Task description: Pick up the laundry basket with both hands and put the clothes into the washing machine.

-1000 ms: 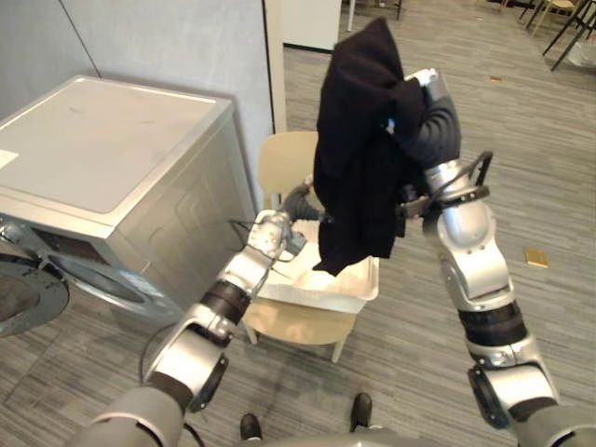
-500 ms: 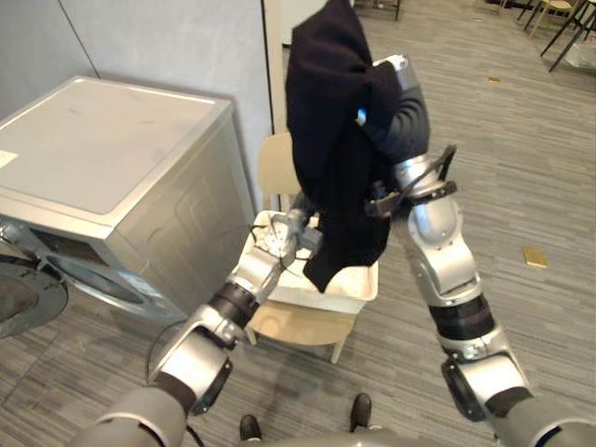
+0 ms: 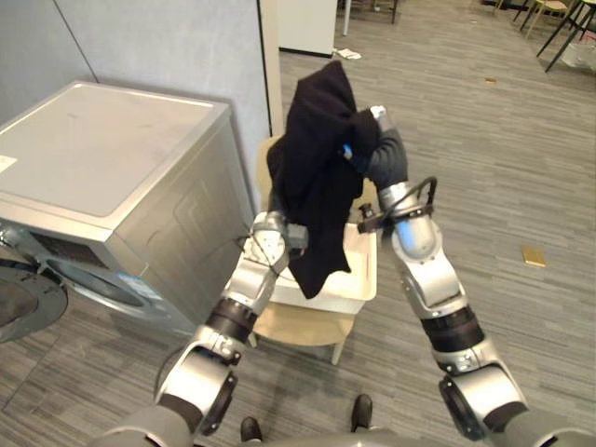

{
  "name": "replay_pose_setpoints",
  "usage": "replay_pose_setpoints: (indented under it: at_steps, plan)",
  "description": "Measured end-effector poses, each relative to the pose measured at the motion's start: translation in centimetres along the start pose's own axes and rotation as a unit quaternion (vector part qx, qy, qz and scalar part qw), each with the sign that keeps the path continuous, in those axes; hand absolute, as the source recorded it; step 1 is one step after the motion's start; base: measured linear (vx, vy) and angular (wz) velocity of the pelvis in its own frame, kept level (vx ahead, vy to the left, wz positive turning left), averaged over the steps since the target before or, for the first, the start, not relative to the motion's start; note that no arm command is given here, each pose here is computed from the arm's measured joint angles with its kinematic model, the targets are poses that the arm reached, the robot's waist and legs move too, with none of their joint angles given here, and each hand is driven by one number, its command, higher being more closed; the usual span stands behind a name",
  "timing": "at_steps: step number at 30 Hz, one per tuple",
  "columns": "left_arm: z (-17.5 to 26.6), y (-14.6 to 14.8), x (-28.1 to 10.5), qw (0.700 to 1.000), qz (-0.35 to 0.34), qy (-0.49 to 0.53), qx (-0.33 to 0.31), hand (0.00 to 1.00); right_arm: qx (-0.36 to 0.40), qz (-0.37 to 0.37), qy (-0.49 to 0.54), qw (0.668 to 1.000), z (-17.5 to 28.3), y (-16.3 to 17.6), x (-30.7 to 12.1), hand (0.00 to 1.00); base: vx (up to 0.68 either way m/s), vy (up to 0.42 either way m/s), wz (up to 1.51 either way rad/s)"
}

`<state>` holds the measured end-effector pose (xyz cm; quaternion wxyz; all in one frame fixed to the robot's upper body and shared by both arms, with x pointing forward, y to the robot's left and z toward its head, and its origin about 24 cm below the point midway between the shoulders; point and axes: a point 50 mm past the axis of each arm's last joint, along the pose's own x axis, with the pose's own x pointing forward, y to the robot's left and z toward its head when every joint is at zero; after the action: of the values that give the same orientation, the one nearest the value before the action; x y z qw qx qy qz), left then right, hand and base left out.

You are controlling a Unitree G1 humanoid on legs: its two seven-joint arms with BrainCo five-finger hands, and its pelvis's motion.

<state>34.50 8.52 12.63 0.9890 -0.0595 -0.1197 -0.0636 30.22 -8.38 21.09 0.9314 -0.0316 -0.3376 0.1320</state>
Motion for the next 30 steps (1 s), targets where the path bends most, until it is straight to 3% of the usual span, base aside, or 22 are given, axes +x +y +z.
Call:
replay_pose_setpoints:
  at_steps: [15, 22, 30]
  plan:
    - [0.4, 2.4, -0.3, 0.997, 0.078, -0.015, 0.007, 1.00, -0.032, -0.006, 0.055, 0.998, -2.4, -0.9, -1.2, 0.00, 0.00, 0.003, -0.02]
    - [3.8, 6.3, -0.2, 0.985, 0.153, -0.083, -0.012, 1.00, -0.055, -0.046, 0.126, 0.989, -4.7, -3.7, -3.4, 0.00, 0.00, 0.000, 0.00]
    - [9.1, 11.2, -1.9, 0.956, 0.223, -0.192, -0.005, 1.00, -0.111, -0.117, 0.241, 0.957, -7.3, -8.8, -9.1, 0.00, 0.00, 0.000, 0.00]
